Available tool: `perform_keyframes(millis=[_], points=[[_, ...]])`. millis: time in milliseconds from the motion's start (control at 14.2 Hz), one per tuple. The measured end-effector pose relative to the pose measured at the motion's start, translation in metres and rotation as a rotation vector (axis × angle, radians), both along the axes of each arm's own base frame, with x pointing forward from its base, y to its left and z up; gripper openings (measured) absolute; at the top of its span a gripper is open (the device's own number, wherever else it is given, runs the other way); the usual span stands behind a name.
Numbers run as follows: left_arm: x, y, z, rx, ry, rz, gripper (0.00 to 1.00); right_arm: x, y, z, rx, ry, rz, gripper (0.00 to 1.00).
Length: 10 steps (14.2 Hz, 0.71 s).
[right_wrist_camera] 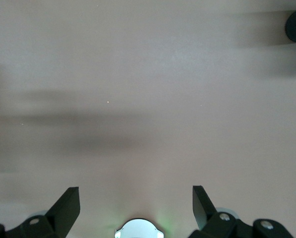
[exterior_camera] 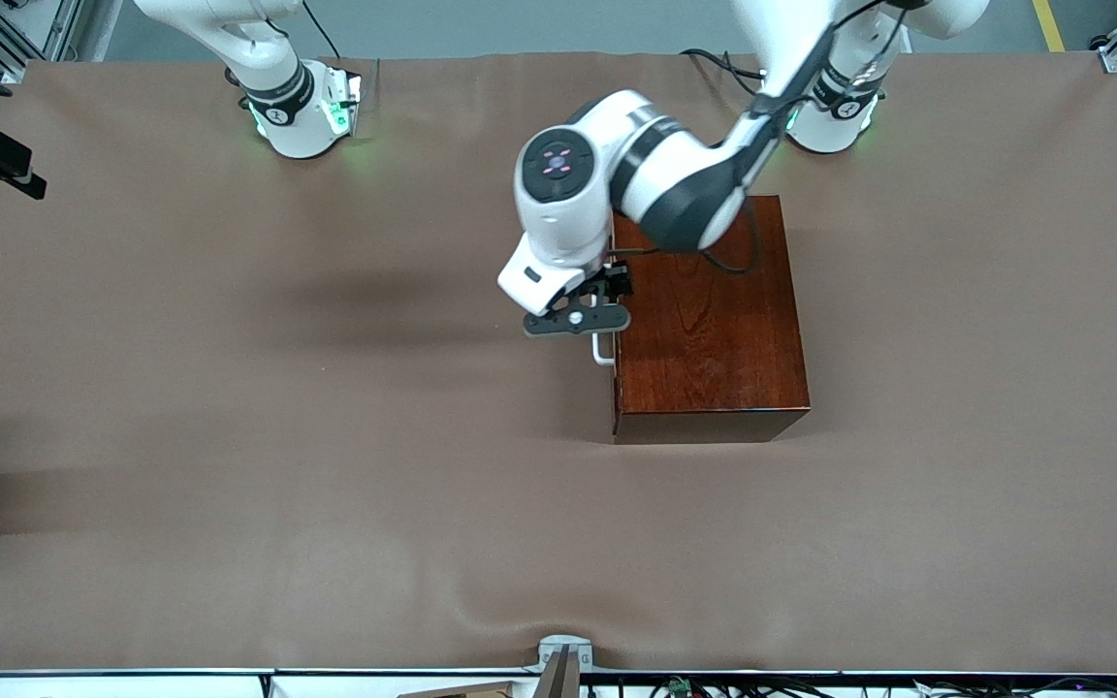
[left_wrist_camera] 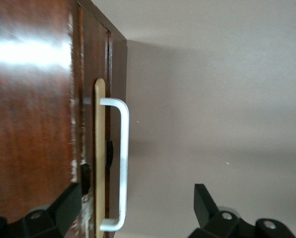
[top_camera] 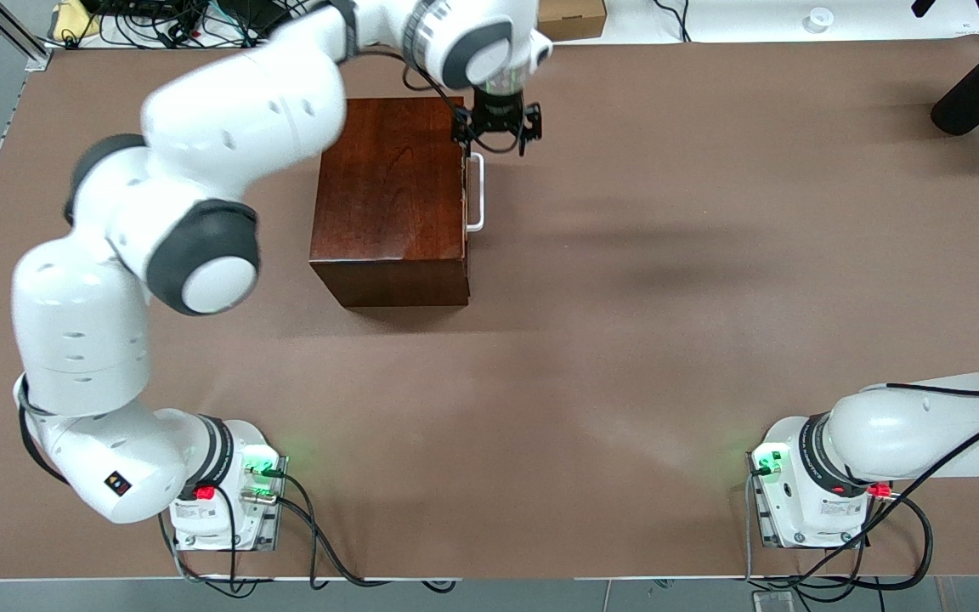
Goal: Open drawer, take yellow block, close drawer
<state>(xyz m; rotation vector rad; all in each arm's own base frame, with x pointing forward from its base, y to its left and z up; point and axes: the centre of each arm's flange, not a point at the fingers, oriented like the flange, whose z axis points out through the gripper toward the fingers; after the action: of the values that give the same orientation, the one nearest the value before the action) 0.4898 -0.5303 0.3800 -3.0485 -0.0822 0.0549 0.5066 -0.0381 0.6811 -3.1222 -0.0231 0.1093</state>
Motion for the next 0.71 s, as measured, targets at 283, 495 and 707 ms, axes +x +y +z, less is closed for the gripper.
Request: perform_keyframes(millis=[283,495,707], points=[[-0.020,-0.024,-0.033,0.074,-0.042,-0.019,1.00,0.000,0.000,0.000,0.000,0.000,0.000,1.00],[-0.020,-0.025,-0.053,0.096,-0.031,-0.020,1.00,0.000,0.000,0.000,0.000,0.000,0.000,1.00],[-0.018,-0.024,-0.065,0.122,-0.034,-0.025,1.00,0.000,0.000,0.000,0.000,0.000,0.000,1.00]])
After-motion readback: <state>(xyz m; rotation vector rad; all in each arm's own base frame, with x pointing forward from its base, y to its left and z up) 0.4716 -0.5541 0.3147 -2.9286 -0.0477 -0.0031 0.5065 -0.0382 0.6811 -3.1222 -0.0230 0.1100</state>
